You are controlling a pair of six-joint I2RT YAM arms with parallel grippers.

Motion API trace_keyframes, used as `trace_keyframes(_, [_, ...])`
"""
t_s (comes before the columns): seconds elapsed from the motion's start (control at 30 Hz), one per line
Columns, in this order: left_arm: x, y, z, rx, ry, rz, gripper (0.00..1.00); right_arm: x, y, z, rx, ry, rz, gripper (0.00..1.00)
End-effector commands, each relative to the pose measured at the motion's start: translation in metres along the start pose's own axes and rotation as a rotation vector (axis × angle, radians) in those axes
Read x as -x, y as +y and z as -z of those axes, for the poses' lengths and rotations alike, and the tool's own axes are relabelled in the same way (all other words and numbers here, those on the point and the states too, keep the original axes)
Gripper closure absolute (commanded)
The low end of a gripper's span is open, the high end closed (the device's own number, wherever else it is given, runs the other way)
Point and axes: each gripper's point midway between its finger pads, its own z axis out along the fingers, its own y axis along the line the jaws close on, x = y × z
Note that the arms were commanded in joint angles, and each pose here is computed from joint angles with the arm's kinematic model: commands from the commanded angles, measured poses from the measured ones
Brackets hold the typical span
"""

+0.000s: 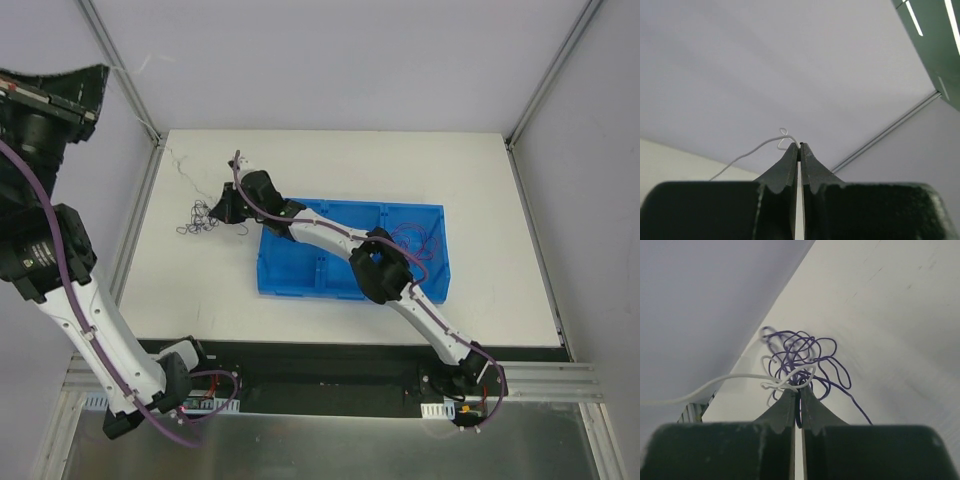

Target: Untangle the cables

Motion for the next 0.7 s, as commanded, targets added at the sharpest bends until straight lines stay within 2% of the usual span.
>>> trace_keyframes(0.0, [0.039,-0.064,0.005,-0.148,-0.124,-0.086,1.0,0.032,0.034,-0.001,0.064,-0.092,0.018,0.99])
trace_keyframes(0.23, [0.057,-0.097,0.008,-0.249,-0.189,-0.09,1.0,0.03,0.031,-0.002,0.045,-0.095,0.027,0.8])
trace_keyframes(0.43, [0.057,-0.096,0.004,-0.258,-0.182,-0.083,1.0,0.034,0.032,0.0,0.045,-0.102,0.054,0.85])
trace_keyframes(0.47, [0.059,-0.099,0.004,-0.266,-0.184,-0.087,1.0,0.035,0.033,0.001,0.048,-0.102,0.059,0.81])
trace_keyframes(0.57, [0.057,-0.095,-0.002,-0.271,-0.163,-0.071,1.0,0.034,0.039,0.006,0.067,-0.085,0.078,0.6])
trace_keyframes(0.67, [0.05,-0.079,-0.008,-0.242,-0.14,-0.045,1.0,0.045,0.057,0.022,0.103,-0.076,0.135,0.49])
